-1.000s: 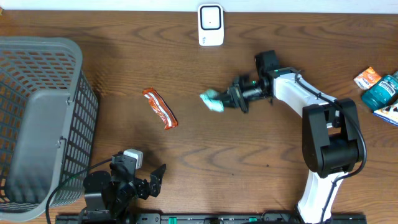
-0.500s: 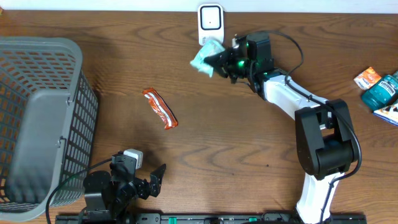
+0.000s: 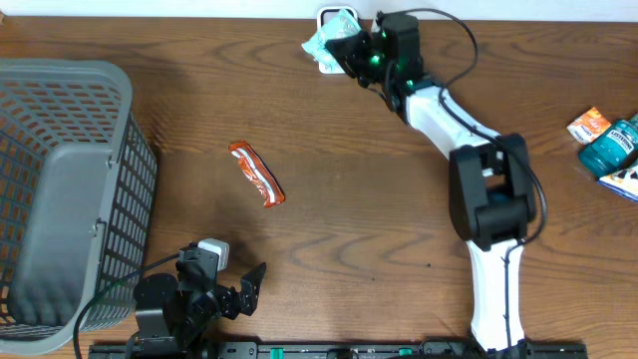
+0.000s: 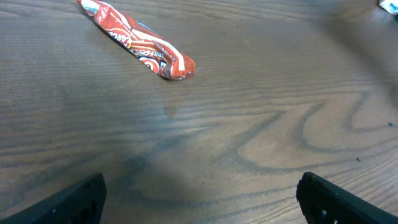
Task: Scan the item barcode
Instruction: 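Carry the wipes pack up to the white scanner and hold it, then carry the wipes pack right and drop it at the right edge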
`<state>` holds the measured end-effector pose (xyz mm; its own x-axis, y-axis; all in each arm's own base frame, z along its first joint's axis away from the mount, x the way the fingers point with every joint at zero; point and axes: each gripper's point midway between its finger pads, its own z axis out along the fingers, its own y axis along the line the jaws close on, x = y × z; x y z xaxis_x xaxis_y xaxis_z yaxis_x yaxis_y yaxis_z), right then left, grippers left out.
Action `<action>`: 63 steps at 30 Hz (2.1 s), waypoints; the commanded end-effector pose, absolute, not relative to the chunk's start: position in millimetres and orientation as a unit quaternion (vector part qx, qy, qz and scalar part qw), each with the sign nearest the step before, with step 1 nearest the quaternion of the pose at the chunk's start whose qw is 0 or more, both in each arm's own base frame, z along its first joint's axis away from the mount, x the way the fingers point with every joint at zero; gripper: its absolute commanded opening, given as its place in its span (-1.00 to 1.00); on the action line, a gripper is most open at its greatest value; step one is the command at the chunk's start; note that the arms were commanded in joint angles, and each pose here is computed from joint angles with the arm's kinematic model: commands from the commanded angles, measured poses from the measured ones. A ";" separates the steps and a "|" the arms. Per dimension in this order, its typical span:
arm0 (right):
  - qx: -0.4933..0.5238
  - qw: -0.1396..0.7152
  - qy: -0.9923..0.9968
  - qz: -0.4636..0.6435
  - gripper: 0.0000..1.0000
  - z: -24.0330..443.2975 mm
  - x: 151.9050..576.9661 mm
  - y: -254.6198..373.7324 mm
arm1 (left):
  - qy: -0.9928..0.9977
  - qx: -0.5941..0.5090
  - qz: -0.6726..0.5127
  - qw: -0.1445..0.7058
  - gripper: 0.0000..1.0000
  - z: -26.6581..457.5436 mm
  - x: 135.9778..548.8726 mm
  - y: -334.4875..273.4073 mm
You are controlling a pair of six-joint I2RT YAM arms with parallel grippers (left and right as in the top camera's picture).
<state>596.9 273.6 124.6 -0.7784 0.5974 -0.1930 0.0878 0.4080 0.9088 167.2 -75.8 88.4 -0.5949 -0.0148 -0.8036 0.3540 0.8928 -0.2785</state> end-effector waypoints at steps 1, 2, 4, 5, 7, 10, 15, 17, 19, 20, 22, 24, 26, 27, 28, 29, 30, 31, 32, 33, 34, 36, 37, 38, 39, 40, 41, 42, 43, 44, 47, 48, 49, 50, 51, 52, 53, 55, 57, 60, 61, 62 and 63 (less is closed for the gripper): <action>0.217 0.245 0.803 0.499 -0.98 111.5 609.7 288.4 | 0.868 0.096 -0.210 0.440 0.95 89.7 167.0 -75.6; 0.218 0.240 0.805 0.497 -0.98 107.7 611.0 290.9 | 0.868 0.096 -0.210 0.440 0.96 89.7 167.0 -75.6; 0.218 0.233 0.810 0.492 -0.98 102.0 611.7 295.3 | 0.868 0.096 -0.210 0.440 0.96 89.7 167.0 -75.6; 0.218 0.230 0.812 0.490 -0.98 100.1 610.7 297.3 | 0.868 0.096 -0.210 0.440 0.95 89.7 167.0 -75.6; 0.211 0.232 0.815 0.487 -0.98 98.8 608.9 300.6 | 0.868 0.096 -0.210 0.440 0.96 89.7 167.0 -75.6; 0.198 0.235 0.818 0.486 -0.98 99.9 606.8 305.0 | 0.868 0.096 -0.210 0.440 0.96 89.7 167.0 -75.6; 0.174 0.239 0.832 0.470 -0.98 111.7 603.3 288.6 | 0.868 0.096 -0.210 0.440 0.96 89.7 167.0 -75.6; 0.164 0.245 0.845 0.447 -0.98 119.4 600.6 271.5 | 0.868 0.096 -0.210 0.440 0.96 89.7 167.0 -75.6; 0.168 0.248 0.863 0.406 -0.98 127.7 595.6 242.7 | 0.868 0.096 -0.210 0.440 0.96 89.7 167.0 -75.6; 0.176 0.250 0.872 0.382 -0.98 131.2 592.4 227.0 | 0.868 0.096 -0.210 0.440 0.96 89.7 167.0 -75.6; 0.210 0.248 0.892 0.314 -0.98 135.1 582.0 182.9 | 0.868 0.096 -0.210 0.440 0.95 89.7 167.0 -75.6; 0.255 0.240 0.908 0.231 -0.98 136.3 565.0 130.9 | 0.868 0.096 -0.210 0.440 0.96 89.7 167.0 -75.6; 0.295 0.230 0.915 0.150 -0.98 137.0 544.7 79.2 | 0.868 0.096 -0.210 0.440 0.95 89.7 167.0 -75.6; 0.313 0.222 0.917 0.104 -0.98 135.9 532.8 50.8 | 0.868 0.096 -0.210 0.440 0.96 89.7 167.0 -75.6; 0.330 0.214 0.917 0.063 -0.98 134.3 521.8 25.8 | 0.868 0.096 -0.210 0.440 0.96 89.7 167.0 -75.6; 0.350 0.202 0.914 0.017 -0.98 131.2 508.7 -1.6 | 0.868 0.096 -0.210 0.440 0.95 89.7 167.0 -75.6; 0.364 0.191 0.911 -0.016 -0.98 128.8 498.0 -21.6 | 0.868 0.096 -0.210 0.440 0.96 89.7 167.0 -75.6; 0.384 0.174 0.904 -0.066 -0.98 126.2 480.8 -53.0 | 0.868 0.096 -0.210 0.440 0.95 89.7 167.0 -75.6; 0.399 0.160 0.896 -0.106 -0.98 123.3 467.4 -78.5 | 0.868 0.096 -0.210 0.440 0.96 89.7 167.0 -75.6; 0.413 0.148 0.888 -0.140 -0.98 121.4 454.9 -101.4 | 0.868 0.096 -0.210 0.440 0.96 89.7 167.0 -75.6; 0.422 0.140 0.881 -0.160 -0.98 119.9 446.8 -116.7 | 0.868 0.096 -0.210 0.440 0.96 89.7 167.0 -75.6; 0.446 0.121 0.867 -0.186 -0.98 112.2 429.9 -149.0 | 0.868 0.096 -0.210 0.440 0.96 89.7 167.0 -75.6; 0.460 0.113 0.860 -0.189 -0.98 106.0 422.4 -163.1 | 0.868 0.096 -0.210 0.440 0.96 89.7 167.0 -75.6; 0.471 0.106 0.855 -0.191 -0.98 100.3 416.0 -173.5 | 0.868 0.096 -0.210 0.440 0.96 89.7 167.0 -75.6; 0.483 0.098 0.848 -0.194 -0.98 92.5 407.9 -185.8 | 0.868 0.096 -0.210 0.440 0.96 89.7 167.0 -75.6; 0.493 0.091 0.842 -0.197 -0.98 84.8 400.1 -195.4 | 0.868 0.096 -0.210 0.440 0.96 89.7 167.0 -75.6; 0.507 0.077 0.835 -0.201 -0.98 73.3 387.3 -207.8 | 0.868 0.096 -0.210 0.440 0.95 89.7 167.0 -75.6; 0.522 0.058 0.826 -0.205 -0.98 58.5 369.5 -220.7 | 0.868 0.096 -0.210 0.440 0.96 89.7 167.0 -75.6; 0.529 0.047 0.821 -0.207 -0.98 52.4 359.6 -226.6 | 0.868 0.096 -0.210 0.440 0.96 89.7 167.0 -75.6; 0.537 0.036 0.816 -0.209 -0.98 47.9 350.2 -232.3 | 0.868 0.096 -0.210 0.440 0.96 89.7 167.0 -75.6; 0.558 0.018 0.805 -0.201 -0.98 44.5 333.4 -244.7 | 0.868 0.096 -0.210 0.440 0.95 89.7 167.0 -75.6; 0.564 0.015 0.802 -0.194 -0.98 45.2 330.5 -247.4 | 0.868 0.096 -0.210 0.440 0.96 89.7 167.0 -75.6; 0.572 0.013 0.799 -0.185 -0.83 46.5 327.7 -250.0 | 0.868 0.096 -0.210 0.440 0.96 89.7 167.0 -75.6; 0.583 0.012 0.796 -0.163 -0.30 49.2 326.9 -250.8 | 0.868 0.096 -0.210 0.440 0.96 89.7 167.0 -75.6; 0.590 0.010 0.796 -0.137 -0.14 54.7 327.0 -248.2 | 0.868 0.096 -0.210 0.440 0.95 89.7 167.0 -75.6; 0.595 0.007 0.795 -0.119 -0.06 61.5 326.9 -244.6 | 0.868 0.096 -0.210 0.440 0.95 89.7 167.0 -75.6; 0.598 0.008 0.795 -0.105 0.14 68.7 327.8 -241.2 | 0.868 0.096 -0.210 0.440 0.96 89.7 167.0 -75.6; 0.601 0.021 0.795 -0.078 0.54 90.2 332.0 -233.5 | 0.868 0.096 -0.210 0.440 0.96 89.7 167.0 -75.6; 0.597 0.044 0.799 -0.059 0.84 118.2 335.2 -225.1 | 0.868 0.096 -0.210 0.440 0.95 89.7 167.0 -75.6; 0.555 0.102 0.826 0.001 0.99 170.2 343.3 -200.4 | 0.868 0.096 -0.210 0.440 0.96 89.7 167.0 -75.6; 0.546 0.116 0.829 0.019 0.98 184.4 342.7 -191.4 | 0.868 0.096 -0.210 0.440 0.96 89.7 167.0 -75.6; 0.541 0.130 0.830 0.034 0.98 200.4 340.3 -181.8 | 0.868 0.096 -0.210 0.440 0.96 89.7 167.0 -75.6; 0.536 0.141 0.831 0.044 0.99 213.4 336.6 -173.7 | 0.868 0.096 -0.210 0.440 0.96 89.7 166.9 -75.6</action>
